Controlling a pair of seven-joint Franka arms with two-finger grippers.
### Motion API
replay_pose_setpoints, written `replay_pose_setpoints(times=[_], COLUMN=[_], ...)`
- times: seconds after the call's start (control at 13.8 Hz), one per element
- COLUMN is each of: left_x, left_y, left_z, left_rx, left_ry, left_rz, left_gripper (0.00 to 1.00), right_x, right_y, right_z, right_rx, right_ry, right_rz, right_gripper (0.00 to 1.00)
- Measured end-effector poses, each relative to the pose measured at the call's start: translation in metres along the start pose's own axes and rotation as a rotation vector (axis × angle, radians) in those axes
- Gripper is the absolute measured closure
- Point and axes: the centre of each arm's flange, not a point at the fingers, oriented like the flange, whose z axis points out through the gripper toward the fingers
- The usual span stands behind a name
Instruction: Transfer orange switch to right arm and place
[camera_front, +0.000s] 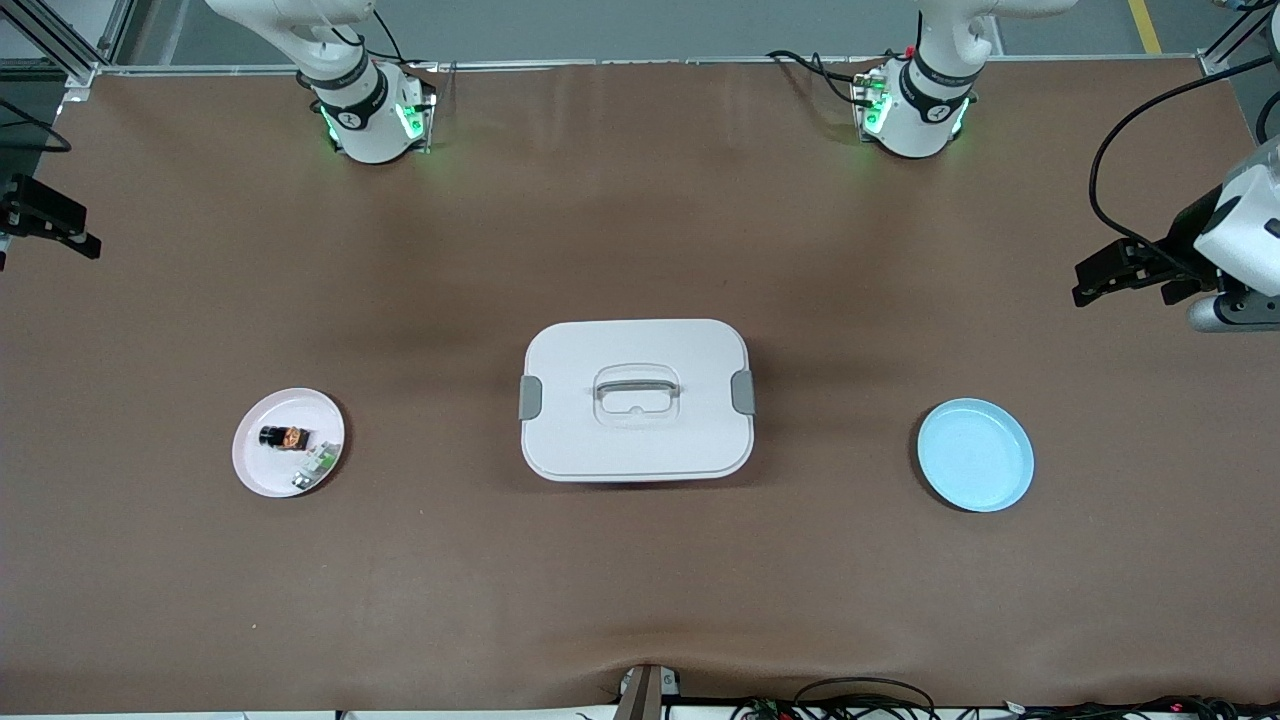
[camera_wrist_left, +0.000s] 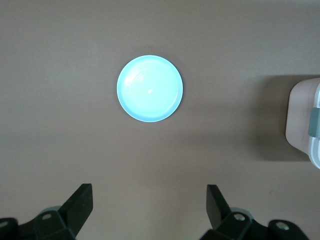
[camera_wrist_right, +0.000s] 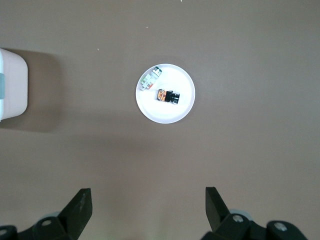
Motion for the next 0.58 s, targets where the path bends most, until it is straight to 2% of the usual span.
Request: replay_pose_setpoints(times=[0.22,0.44,0.58], left_x=[0.000,0.000,0.000], left_y=[0.000,0.000,0.000], left_z=[0.000,0.000,0.000], left_rx=[0.000,0.000,0.000], left_ry=[0.000,0.000,0.000], left_rz=[0.000,0.000,-0.001], left_gripper=[0.00,0.00,0.00], right_x=[-0.004,-0.005,-0.003], right_y=[0.000,-0.003,-0.011], right_z=[0.000,0.001,-0.005], right_rx=[0.005,0.007,0.004], right_ry=[-0.021,-0.035,-0.024], right_rz=[0.007,0.083,0.097], right_gripper=[0.00,0.00,0.00])
